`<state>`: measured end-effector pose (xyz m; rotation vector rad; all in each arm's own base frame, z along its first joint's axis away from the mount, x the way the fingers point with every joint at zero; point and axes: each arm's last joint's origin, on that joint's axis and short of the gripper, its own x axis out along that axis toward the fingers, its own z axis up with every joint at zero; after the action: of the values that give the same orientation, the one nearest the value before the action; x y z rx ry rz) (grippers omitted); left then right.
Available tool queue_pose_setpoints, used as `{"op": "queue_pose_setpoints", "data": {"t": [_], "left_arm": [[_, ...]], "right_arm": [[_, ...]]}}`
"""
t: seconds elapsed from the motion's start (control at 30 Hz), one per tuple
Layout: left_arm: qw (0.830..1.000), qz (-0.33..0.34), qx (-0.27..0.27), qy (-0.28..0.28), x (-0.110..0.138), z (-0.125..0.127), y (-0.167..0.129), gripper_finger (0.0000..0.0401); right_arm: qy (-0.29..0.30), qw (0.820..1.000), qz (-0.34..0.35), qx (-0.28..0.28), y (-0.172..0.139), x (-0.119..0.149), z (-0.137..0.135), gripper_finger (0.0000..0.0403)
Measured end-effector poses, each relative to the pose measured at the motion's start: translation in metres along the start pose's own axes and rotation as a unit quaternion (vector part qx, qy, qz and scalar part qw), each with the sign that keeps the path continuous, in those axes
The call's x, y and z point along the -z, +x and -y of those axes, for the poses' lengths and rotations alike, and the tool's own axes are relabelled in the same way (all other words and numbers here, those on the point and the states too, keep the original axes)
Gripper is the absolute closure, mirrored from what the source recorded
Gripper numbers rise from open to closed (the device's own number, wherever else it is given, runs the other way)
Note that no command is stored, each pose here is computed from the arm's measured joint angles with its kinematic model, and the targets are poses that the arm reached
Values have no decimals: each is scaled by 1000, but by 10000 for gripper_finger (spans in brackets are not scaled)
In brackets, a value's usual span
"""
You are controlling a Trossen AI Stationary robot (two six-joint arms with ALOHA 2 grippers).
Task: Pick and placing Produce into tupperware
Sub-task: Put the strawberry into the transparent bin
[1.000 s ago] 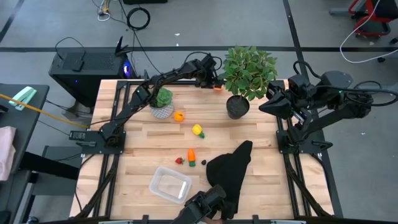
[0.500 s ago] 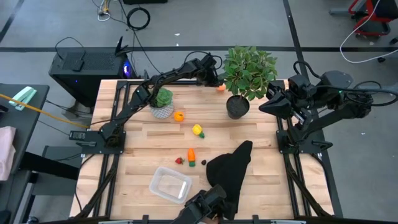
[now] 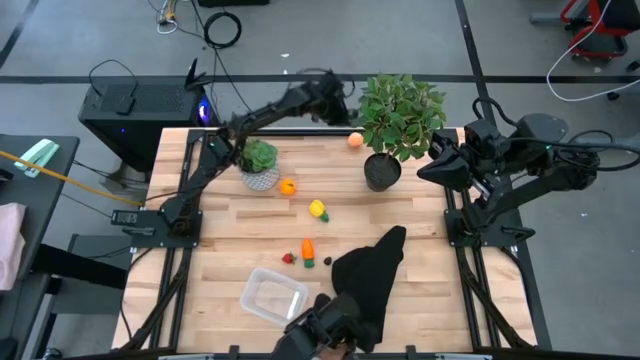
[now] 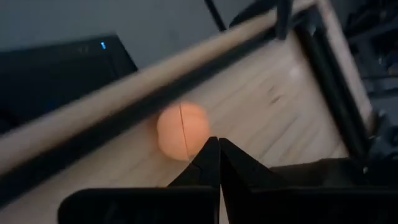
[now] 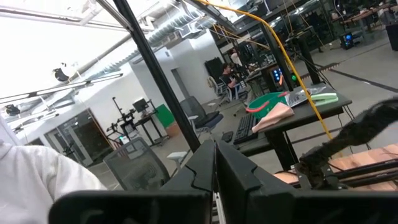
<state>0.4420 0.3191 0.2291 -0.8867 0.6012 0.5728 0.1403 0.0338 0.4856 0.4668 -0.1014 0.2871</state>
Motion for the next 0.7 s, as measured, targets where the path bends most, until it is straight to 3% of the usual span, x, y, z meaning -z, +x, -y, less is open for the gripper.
{"op": "queue_pose_setpoints", "data": {"t": [0.23, 0.33, 0.4, 0.47, 0.57, 0.63, 0.7], "left_arm": [[992, 110, 49, 31, -35, 37, -94, 398], [973, 194, 99, 72, -48, 63, -142, 399], [948, 263, 145, 102, -57, 80, -177, 399], [908, 343, 203, 128, -63, 99, -216, 399], [810, 469, 308, 168, -67, 127, -268, 400], [730, 541, 379, 178, -63, 140, -294, 400], [623, 611, 458, 168, -54, 147, -315, 400]], "right_arm": [[-14, 1000, 10, -5, 0, -2, -1, 380], [-18, 1000, 13, -6, 0, -3, -1, 380], [-19, 1000, 13, -5, 0, -2, -1, 380], [-19, 1000, 17, 2, 0, -3, -1, 380], [-19, 1000, 18, 5, 1, -2, 0, 380], [-19, 1000, 20, 4, 3, -2, 0, 380], [-19, 1000, 20, 5, 4, -2, 0, 380]]}}
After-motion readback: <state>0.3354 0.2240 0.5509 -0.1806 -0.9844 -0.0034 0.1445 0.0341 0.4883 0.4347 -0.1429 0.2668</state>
